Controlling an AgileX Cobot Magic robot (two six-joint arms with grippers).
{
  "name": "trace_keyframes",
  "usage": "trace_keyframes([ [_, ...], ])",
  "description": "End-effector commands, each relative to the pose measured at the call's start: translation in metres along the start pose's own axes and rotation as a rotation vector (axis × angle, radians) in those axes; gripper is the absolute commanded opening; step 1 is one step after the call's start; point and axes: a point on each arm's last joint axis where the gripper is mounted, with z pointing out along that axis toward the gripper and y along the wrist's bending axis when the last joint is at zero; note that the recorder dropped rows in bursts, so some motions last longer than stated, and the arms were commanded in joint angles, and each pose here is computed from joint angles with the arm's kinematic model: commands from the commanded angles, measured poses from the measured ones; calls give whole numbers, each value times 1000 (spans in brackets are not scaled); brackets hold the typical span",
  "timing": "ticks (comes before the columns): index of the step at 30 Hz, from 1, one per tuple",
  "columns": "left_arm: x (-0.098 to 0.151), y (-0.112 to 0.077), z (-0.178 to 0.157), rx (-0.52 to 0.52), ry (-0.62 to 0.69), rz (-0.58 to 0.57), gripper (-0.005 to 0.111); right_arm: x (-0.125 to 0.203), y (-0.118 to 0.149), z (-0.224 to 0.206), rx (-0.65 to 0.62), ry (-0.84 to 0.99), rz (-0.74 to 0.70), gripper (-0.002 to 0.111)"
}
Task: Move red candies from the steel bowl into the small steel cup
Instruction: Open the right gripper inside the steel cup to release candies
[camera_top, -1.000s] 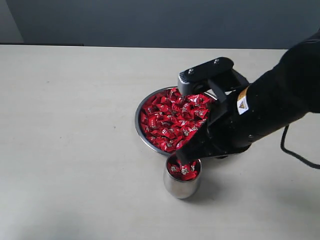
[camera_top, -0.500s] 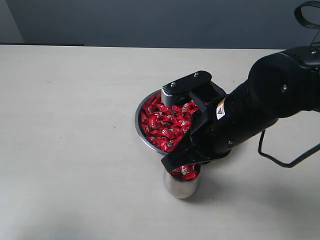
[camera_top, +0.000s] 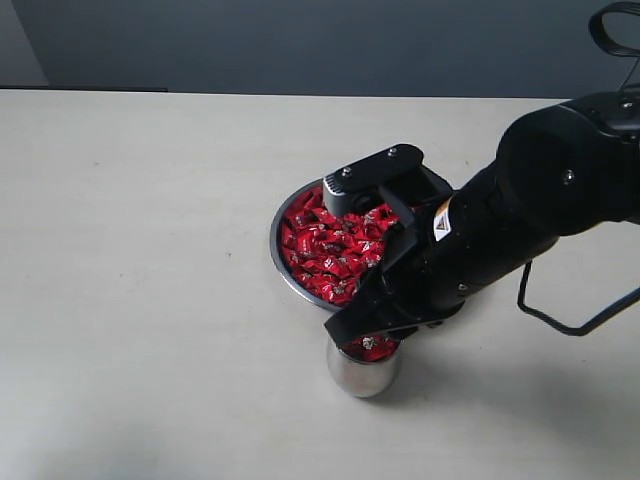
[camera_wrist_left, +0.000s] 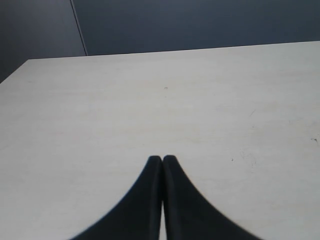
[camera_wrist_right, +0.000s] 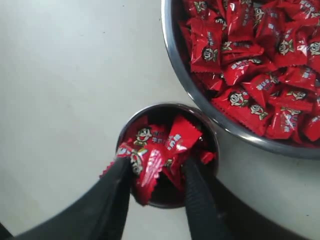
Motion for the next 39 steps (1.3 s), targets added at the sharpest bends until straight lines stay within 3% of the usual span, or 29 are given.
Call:
trace_keyframes([
  [1,0,0,0,-3,-12,-1,0,1,-3,0,43,2,-12,36],
  [17,0,0,0,-3,-12,-1,0,0,-7,12,36,48,132,36],
  [29,0,0,0,-3,-12,-1,0,-8,-13,10,39,11,80,36],
  [31,0,0,0,-3,-12,-1,0,-7,-13,8,24,48,160,36],
  [33,0,0,0,-3,-12,-1,0,-8,-9,6,18,22,37,36],
  [34,0,0,0,-3,-12,-1,0,-8,-11,7,32,8,72,37],
  [35,0,0,0,-3,-12,-1,0,-7,-14,8,32,24,143,38],
  [37,0,0,0,-3,-12,-1,0,-8,-15,8,37,11,90,43],
  [39,0,0,0,-3,-12,-1,0,-6,-15,10,32,35,143,51],
])
